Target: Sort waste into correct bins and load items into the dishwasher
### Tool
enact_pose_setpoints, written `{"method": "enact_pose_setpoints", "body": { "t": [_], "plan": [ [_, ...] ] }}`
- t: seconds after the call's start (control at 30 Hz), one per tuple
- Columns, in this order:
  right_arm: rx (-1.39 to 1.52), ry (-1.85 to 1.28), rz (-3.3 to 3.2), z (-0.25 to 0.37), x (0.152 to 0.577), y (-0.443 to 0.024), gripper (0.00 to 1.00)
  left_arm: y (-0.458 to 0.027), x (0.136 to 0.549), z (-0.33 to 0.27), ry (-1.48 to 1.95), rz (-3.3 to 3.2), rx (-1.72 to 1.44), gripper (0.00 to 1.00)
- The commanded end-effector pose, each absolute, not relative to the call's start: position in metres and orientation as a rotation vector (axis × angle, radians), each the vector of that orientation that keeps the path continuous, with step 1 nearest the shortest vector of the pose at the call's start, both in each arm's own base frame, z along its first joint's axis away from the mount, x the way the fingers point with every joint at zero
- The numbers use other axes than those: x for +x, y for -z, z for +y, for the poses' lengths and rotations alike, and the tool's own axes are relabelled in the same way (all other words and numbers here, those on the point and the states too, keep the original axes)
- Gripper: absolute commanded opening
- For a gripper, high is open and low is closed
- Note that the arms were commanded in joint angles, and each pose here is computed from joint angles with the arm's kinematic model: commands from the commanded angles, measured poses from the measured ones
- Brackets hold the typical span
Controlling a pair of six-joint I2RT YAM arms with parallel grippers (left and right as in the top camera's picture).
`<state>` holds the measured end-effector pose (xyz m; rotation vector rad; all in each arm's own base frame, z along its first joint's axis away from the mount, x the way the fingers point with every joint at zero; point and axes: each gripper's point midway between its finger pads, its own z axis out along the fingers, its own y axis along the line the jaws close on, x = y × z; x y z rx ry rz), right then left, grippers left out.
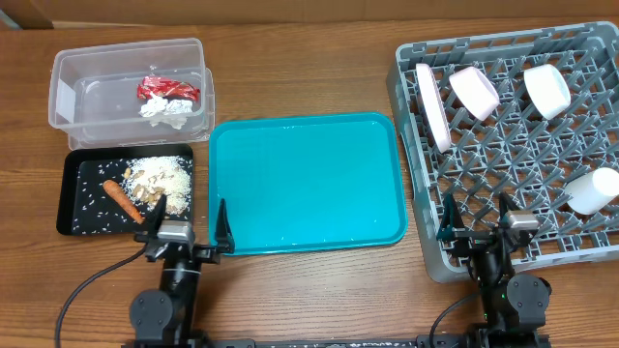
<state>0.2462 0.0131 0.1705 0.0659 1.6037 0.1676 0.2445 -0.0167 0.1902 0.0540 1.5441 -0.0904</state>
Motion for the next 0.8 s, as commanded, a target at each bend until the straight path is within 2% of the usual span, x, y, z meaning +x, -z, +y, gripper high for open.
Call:
{"method": "enact_pose_setpoints", "body": {
  "t": [0.0, 0.13, 0.77],
  "plan": [
    [0.068, -0.166, 1.595, 0.012, 0.246, -0.17, 1.0, -0.174, 0.246, -0.021, 0.087, 1.573, 0.095, 1.0],
    [0.068, -0.166, 1.595, 0.012, 0.246, -0.17, 1.0, -0.157, 0.245, -0.018, 0.06, 1.639, 0.098, 1.0],
    [0.068, -0.166, 1.595, 0.012, 0.246, -0.17, 1.0, -0.157, 0.246, -0.017, 0.054, 1.639, 0.092, 1.0]
  ]
}}
